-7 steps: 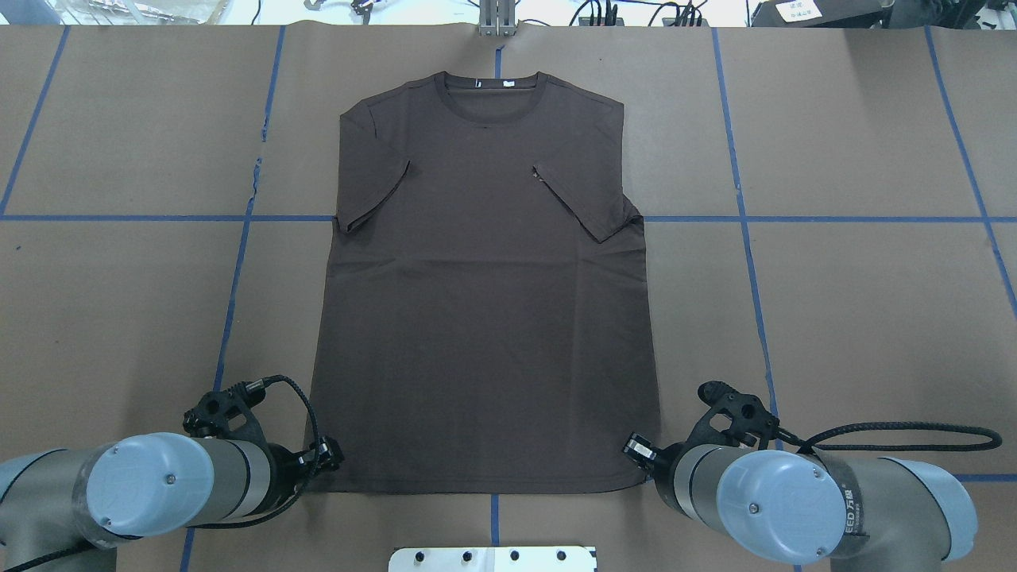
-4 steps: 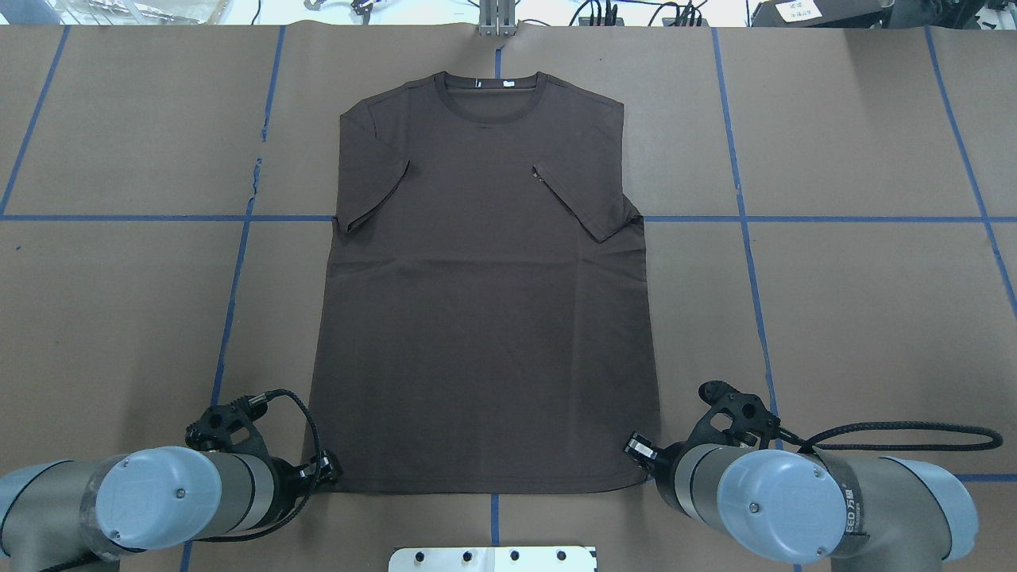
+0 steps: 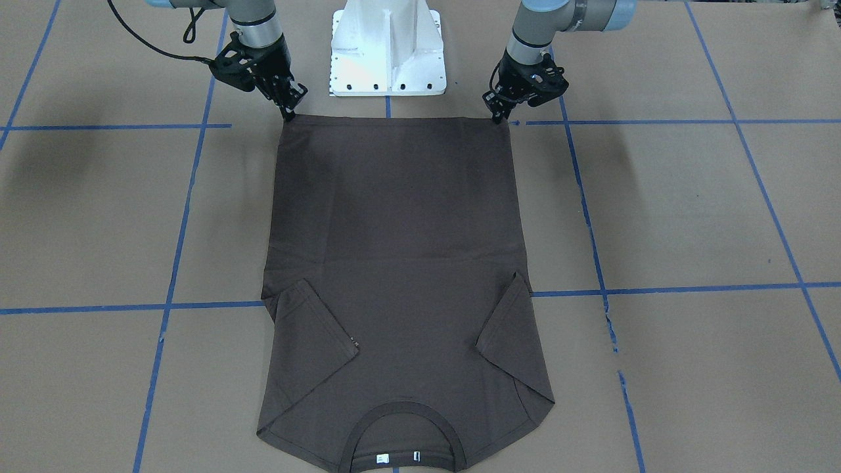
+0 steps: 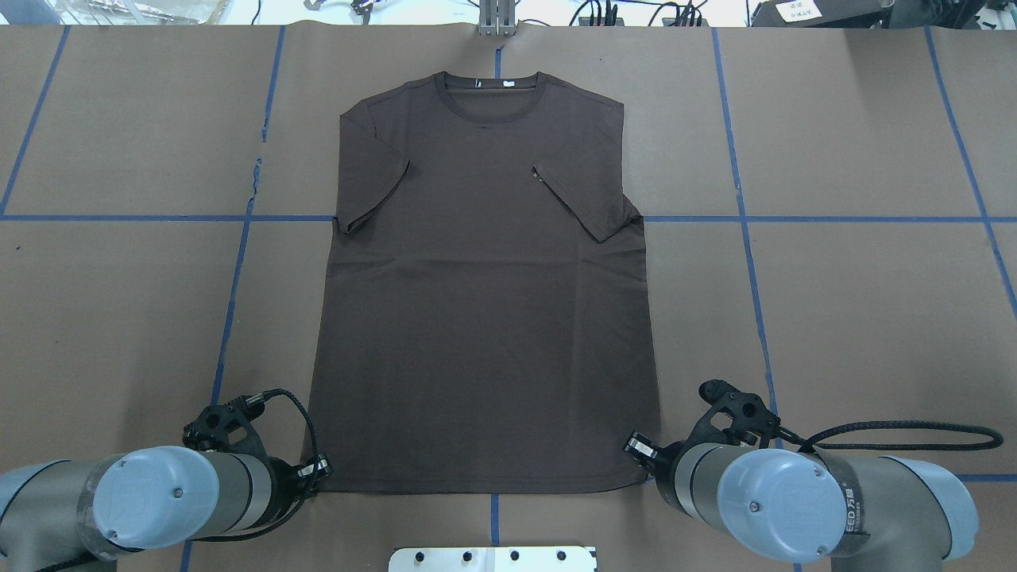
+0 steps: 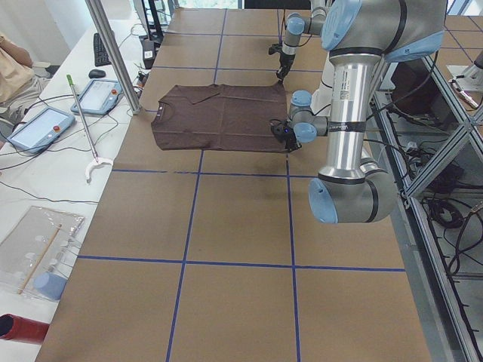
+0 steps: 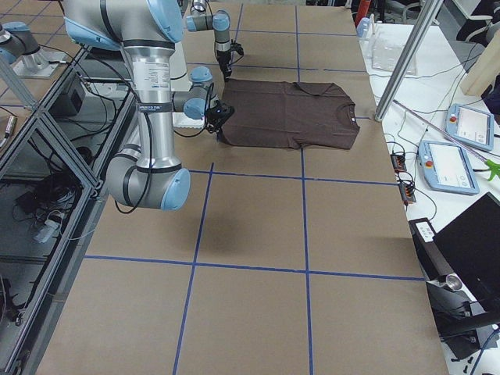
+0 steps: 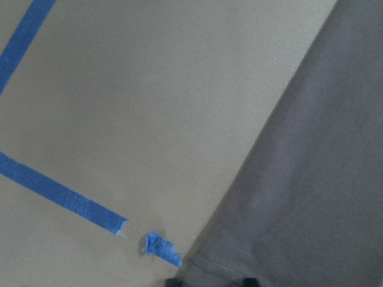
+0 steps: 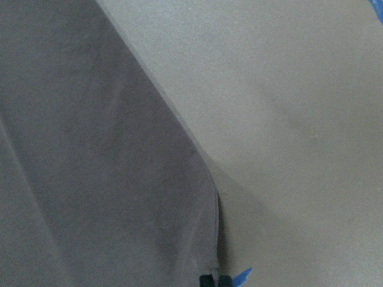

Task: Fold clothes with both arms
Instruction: 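Lift the hem with both grippers and fold it toward the collar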

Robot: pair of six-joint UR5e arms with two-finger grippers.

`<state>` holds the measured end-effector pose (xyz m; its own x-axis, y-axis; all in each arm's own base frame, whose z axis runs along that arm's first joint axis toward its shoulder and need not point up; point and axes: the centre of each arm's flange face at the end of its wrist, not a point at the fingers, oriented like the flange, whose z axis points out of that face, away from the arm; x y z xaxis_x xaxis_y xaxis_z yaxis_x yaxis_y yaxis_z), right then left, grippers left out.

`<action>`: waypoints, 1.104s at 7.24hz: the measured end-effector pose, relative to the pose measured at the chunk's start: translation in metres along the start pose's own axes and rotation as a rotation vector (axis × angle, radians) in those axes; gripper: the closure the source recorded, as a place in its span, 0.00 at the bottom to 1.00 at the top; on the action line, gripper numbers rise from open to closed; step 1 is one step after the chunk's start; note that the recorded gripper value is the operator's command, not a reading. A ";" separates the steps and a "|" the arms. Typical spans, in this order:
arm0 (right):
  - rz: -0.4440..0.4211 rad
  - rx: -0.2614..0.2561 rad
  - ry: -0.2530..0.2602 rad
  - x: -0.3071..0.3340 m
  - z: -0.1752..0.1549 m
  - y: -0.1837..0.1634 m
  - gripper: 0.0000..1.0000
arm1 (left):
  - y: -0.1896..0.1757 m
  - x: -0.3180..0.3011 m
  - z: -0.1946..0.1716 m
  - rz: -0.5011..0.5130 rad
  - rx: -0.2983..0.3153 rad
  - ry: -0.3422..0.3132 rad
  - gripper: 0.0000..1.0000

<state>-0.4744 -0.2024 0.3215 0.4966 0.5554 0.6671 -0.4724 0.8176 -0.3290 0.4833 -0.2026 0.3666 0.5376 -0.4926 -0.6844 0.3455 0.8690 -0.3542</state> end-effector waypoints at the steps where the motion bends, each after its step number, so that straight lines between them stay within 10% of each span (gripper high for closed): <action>1: 0.000 0.000 -0.001 0.000 0.000 0.000 1.00 | 0.001 0.002 -0.005 -0.001 -0.003 0.009 1.00; 8: -0.002 -0.115 -0.035 0.054 -0.125 -0.029 1.00 | 0.079 0.019 -0.158 -0.077 -0.182 0.100 1.00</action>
<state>-0.3432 -0.1769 0.2832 0.4704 0.5498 0.6902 -0.3840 0.8318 -0.4008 0.3992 -0.1362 0.2253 0.4331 -0.5584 -0.7075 0.2328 0.8276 -0.5107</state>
